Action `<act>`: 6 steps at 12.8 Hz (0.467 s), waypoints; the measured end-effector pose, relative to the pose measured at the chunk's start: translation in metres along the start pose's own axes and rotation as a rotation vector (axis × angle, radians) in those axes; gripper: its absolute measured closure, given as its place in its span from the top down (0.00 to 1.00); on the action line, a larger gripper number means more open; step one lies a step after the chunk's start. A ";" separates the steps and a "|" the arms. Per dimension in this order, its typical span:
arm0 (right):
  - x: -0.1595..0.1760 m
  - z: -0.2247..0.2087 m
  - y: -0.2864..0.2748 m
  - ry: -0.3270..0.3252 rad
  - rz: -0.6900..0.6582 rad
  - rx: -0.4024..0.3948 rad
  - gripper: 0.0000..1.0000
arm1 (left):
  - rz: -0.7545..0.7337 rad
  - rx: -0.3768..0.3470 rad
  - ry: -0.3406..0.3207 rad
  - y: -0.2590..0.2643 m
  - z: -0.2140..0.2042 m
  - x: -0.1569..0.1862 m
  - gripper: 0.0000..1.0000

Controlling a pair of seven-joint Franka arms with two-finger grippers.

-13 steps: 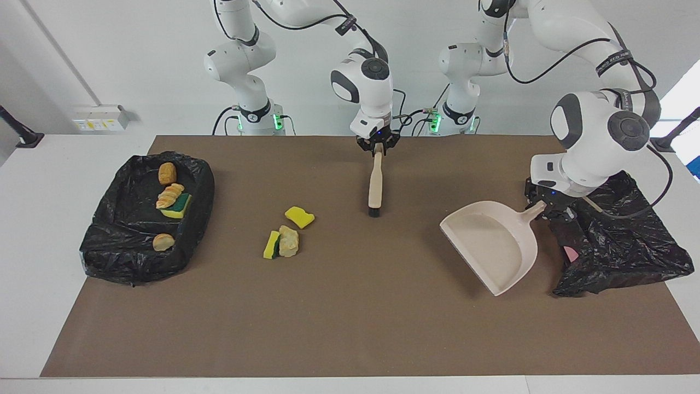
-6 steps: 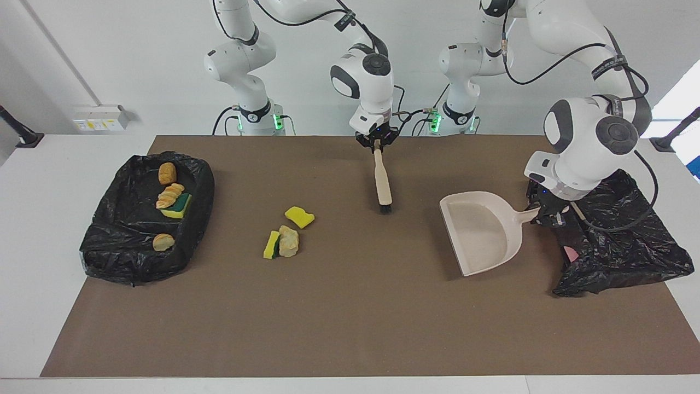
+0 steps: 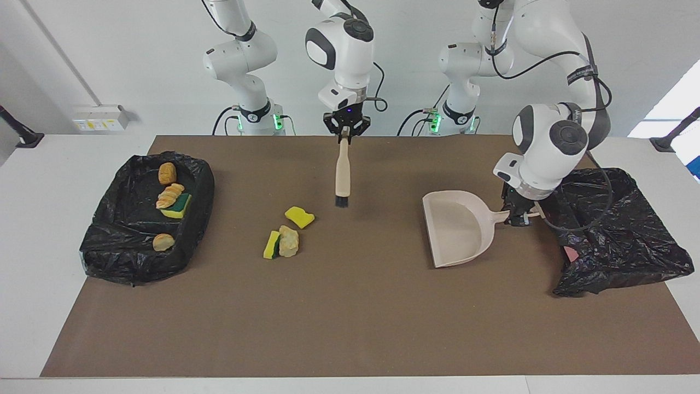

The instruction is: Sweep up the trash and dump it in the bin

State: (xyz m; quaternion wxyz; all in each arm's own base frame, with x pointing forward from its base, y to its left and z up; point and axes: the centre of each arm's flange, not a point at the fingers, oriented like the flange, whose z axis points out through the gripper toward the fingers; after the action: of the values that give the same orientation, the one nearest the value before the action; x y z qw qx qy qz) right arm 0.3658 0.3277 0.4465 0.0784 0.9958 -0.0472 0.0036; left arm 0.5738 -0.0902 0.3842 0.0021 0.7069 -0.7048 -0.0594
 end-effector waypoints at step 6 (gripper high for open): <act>0.127 0.070 0.154 -0.016 -0.131 -0.174 0.27 | -0.091 0.003 -0.028 0.049 0.007 0.136 0.31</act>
State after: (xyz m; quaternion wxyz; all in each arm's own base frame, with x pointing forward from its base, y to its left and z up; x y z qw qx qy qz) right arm 0.4778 0.1532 0.4032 0.1642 0.9862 0.0174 -0.0135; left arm 0.5244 -0.2254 0.3702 -0.0117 0.7374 -0.6719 -0.0681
